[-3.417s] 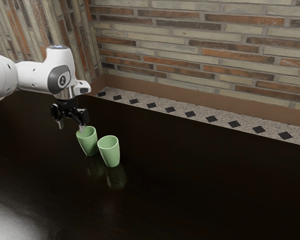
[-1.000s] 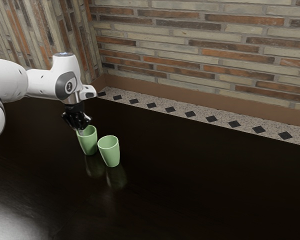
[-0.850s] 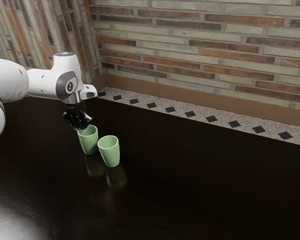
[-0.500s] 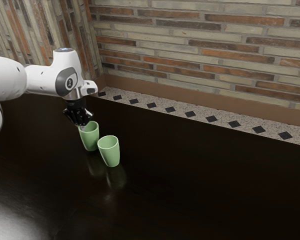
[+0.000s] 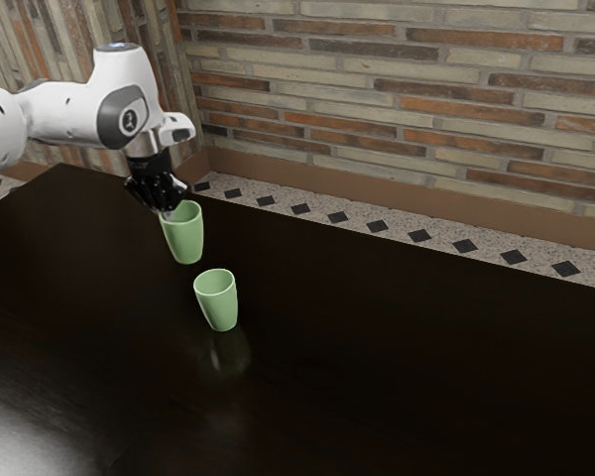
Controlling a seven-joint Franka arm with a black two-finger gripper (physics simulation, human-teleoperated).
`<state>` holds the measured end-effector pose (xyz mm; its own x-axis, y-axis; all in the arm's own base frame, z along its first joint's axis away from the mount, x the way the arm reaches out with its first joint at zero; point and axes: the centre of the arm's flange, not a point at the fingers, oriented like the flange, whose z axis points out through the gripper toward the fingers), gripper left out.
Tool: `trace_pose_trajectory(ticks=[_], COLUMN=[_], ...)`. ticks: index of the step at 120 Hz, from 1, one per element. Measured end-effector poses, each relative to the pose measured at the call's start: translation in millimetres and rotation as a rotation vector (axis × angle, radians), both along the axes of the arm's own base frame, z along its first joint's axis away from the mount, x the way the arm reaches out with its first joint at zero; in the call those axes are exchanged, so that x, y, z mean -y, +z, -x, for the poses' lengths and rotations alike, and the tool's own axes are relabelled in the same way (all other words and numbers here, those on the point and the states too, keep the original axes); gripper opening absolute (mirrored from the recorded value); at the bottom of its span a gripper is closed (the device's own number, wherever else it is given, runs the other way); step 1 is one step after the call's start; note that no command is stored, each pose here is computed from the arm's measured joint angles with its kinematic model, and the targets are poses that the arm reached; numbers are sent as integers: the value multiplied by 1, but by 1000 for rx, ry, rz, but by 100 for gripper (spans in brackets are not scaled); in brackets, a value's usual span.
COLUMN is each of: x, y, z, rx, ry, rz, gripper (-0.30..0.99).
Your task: Place the left cup onto the right cup
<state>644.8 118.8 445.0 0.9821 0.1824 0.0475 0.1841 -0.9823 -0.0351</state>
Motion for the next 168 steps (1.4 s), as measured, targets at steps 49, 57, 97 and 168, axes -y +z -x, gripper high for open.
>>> trace_pose_trajectory(ticks=[49,57,97,168], x=[25,30,43,57], y=[17,17,10,-4], z=[12,14,18,19], rx=[-35,-43,-76,-92], ry=[103,116,174,236], rz=[54,59,70,75], gripper=[-9,-9,-9,-9])
